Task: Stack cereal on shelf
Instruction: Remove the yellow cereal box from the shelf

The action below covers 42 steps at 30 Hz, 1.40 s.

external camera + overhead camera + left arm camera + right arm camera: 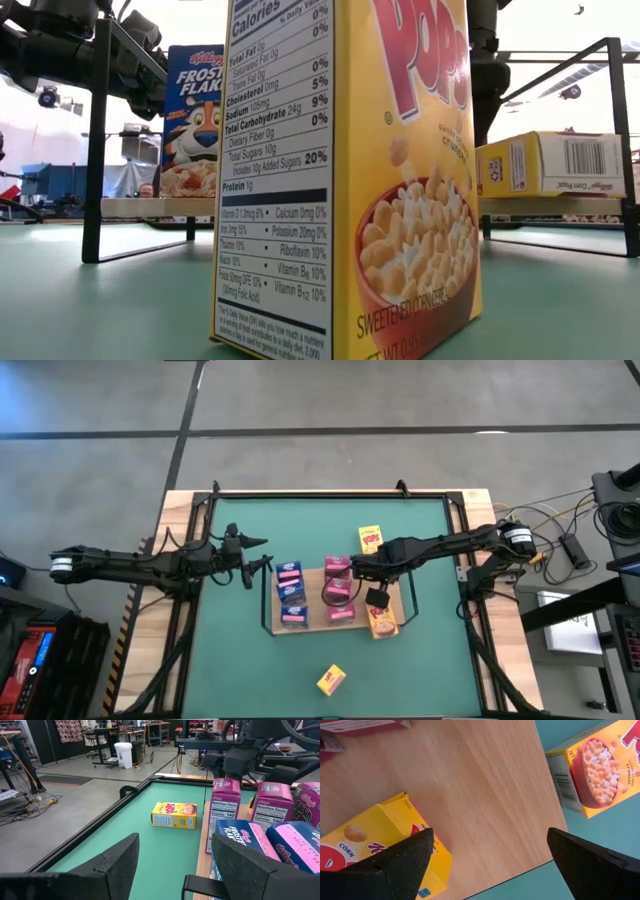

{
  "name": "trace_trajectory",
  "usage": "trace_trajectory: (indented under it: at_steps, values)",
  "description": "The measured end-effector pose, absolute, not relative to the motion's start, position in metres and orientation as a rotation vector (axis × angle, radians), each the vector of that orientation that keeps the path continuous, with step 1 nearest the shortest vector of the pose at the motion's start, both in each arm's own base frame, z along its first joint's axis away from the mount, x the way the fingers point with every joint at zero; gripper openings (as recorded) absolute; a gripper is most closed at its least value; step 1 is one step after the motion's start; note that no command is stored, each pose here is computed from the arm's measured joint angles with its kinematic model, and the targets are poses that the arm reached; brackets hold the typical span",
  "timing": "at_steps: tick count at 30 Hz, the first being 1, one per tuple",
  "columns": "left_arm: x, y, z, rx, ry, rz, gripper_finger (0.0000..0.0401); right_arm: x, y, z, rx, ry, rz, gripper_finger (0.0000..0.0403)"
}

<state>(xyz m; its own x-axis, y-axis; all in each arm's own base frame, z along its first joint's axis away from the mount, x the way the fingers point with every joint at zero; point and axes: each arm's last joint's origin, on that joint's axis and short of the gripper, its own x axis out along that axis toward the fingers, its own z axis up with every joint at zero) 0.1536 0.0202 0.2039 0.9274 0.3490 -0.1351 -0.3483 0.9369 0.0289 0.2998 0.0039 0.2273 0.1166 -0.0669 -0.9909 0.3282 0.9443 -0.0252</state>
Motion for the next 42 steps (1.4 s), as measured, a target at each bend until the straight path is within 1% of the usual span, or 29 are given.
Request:
trace_trajectory:
  at_steps: [10,22,28,37,42]
  values:
    - [0.154,0.02,0.204,0.004,0.139,0.358,0.0233,0.299,0.011,0.228,0.215,1.427,-0.28,0.038]
    - [0.154,0.02,0.204,0.004,0.139,0.358,0.0233,0.298,0.029,0.228,0.255,1.441,-0.207,0.038]
    - [0.154,0.02,0.204,0.004,0.138,0.358,0.0233,0.297,0.041,0.228,0.231,1.443,-0.175,0.038]
    - [0.154,0.02,0.204,0.004,0.138,0.358,0.0233,0.294,0.042,0.235,0.247,1.405,-0.231,0.038]
    - [0.154,0.02,0.204,0.004,0.138,0.358,0.0233,0.289,0.045,0.248,0.238,1.316,-0.268,0.038]
